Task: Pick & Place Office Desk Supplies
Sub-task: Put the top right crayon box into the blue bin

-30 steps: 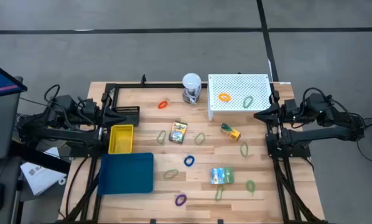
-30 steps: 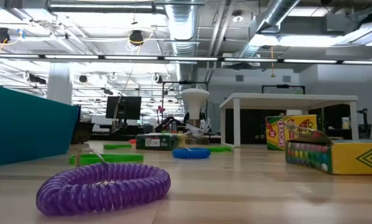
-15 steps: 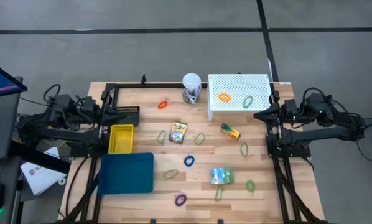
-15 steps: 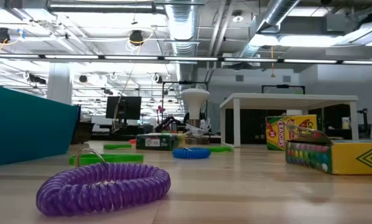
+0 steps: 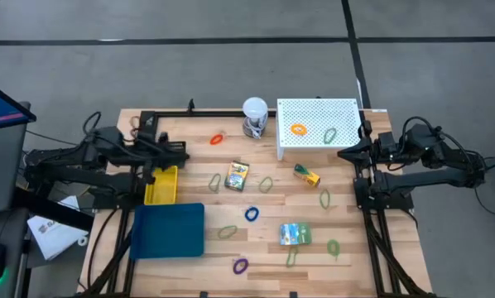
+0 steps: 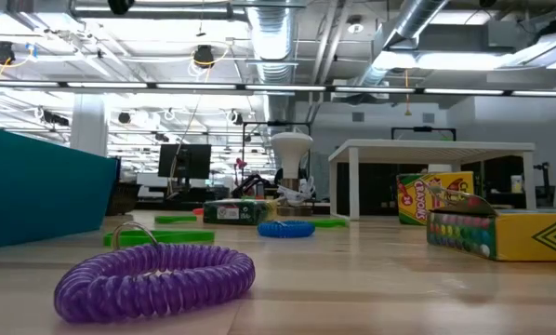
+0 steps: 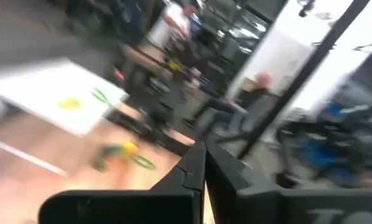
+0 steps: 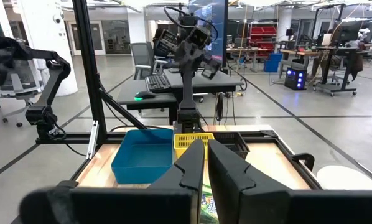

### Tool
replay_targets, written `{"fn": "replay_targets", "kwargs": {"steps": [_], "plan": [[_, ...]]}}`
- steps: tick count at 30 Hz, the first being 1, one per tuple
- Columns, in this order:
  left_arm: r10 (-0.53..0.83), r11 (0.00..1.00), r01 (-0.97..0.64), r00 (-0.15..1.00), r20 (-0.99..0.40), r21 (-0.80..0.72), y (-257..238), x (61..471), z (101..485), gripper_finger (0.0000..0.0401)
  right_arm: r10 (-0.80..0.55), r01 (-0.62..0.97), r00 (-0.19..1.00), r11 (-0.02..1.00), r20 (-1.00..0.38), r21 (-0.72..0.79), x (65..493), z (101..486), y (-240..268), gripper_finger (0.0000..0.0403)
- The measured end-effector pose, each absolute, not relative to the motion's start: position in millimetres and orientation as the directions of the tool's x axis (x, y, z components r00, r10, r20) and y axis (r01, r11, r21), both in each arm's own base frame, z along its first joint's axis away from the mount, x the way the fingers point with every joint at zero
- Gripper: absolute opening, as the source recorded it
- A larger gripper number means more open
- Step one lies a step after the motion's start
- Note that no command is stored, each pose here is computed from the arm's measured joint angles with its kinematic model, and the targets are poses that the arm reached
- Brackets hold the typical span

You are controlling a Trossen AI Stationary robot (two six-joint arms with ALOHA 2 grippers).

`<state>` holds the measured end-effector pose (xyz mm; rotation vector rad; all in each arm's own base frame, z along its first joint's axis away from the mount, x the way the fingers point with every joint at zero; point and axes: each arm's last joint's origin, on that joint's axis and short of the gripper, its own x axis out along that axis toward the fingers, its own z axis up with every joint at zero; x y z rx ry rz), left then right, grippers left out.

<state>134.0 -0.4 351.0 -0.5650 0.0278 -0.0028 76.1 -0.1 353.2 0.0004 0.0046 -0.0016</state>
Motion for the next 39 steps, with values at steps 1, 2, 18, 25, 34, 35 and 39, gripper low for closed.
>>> {"fn": "replay_targets", "kwargs": {"steps": [1, 2, 18, 25, 34, 35, 39], "plan": [[-0.049, 0.824, 0.014, 0.998, -0.047, -0.567, -1.5, 137.9, 348.6, 0.0, -0.002, 0.002, 1.0, 1.0, -0.004, 0.001, 76.1, 353.3, -0.1, 0.002], [-0.091, 0.805, 0.032, 0.994, -0.069, -0.592, -2.7, 142.2, 346.0, 0.0, -0.002, 0.002, 1.0, 1.0, -0.005, 0.001, 76.1, 353.2, -0.1, 0.002], [-0.397, 0.395, 0.184, 0.918, 0.014, -0.9, -58.5, 205.7, 335.7, 0.0014, -0.076, 0.051, 0.993, 0.967, 0.09, 0.248, 81.0, 361.8, -2.2, 0.002], [-0.053, 0.46, 0.304, 0.947, 0.316, -0.834, -75.6, 234.7, 345.2, 0.0052, 0.046, -0.089, 0.995, 0.799, 0.086, 0.595, 88.0, 362.1, 3.8, 0.002], [0.132, 0.746, 0.275, 0.832, 0.54, -0.606, -56.2, 252.0, 378.2, 0.0094, 0.037, -0.007, 0.999, 0.761, -0.033, 0.648, 121.1, 352.9, 6.8, 0.0031], [0.123, 0.778, 0.273, 0.817, 0.563, -0.566, -56.3, 250.7, 387.1, 0.0099, 0.021, 0.027, 0.998, 0.768, -0.067, 0.64, 126.1, 351.2, 6.7, 0.0036], [0.072, 0.885, 0.197, 0.837, 0.543, -0.421, -61.8, 244.2, 414.7, 0.0122, -0.002, 0.176, 0.952, 0.822, -0.306, 0.541, 141.4, 348.2, 6.0, 0.0062]]}}
